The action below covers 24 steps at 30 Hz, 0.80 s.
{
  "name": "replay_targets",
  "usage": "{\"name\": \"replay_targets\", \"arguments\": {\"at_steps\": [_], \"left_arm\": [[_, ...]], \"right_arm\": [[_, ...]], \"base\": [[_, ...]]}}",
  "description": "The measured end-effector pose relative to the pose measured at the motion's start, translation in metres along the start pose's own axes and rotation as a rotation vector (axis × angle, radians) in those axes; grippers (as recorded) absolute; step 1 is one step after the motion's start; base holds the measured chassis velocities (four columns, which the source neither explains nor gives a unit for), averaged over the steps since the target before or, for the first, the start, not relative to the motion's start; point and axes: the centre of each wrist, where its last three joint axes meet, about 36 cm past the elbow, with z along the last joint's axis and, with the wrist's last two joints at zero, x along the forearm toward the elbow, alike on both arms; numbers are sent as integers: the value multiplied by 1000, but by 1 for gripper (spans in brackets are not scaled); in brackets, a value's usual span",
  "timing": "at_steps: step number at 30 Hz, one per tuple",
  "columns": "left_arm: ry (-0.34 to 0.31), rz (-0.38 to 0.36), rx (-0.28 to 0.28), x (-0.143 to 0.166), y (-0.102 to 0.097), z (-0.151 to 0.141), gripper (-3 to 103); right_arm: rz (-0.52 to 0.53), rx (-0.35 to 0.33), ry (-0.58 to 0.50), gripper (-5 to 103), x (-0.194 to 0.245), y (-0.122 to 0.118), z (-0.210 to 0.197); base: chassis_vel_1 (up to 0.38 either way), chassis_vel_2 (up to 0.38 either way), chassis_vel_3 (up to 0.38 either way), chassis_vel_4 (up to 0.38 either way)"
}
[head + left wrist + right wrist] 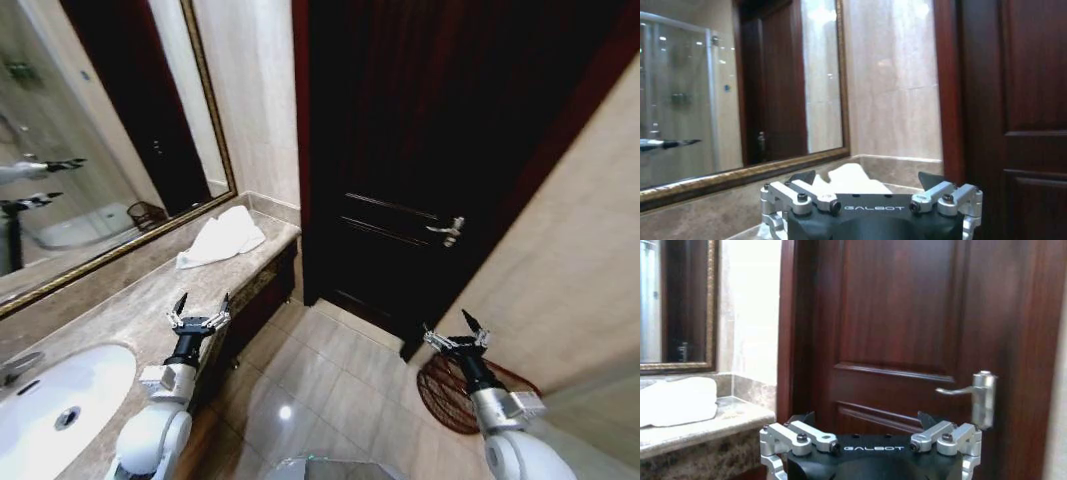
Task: Discard the used towel into the hamper.
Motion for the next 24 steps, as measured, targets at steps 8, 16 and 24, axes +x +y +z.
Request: {"name": "replay_targets", "arguments": {"at_steps": [8, 16, 24], "left_arm": [[-2, -2, -3, 1, -1, 0, 100], [1, -2, -1, -1, -1, 2, 100], [6, -8, 2, -1, -2, 5, 100]], "right_arm": [[-2, 6, -6, 100, 0, 1, 0], [-3, 8, -2, 100, -1, 0, 2], [-7, 3, 5, 100, -2, 1, 6]], "base": [[-86, 259, 274, -76], [-83, 261, 261, -81], [-99, 260, 271, -92]]}}
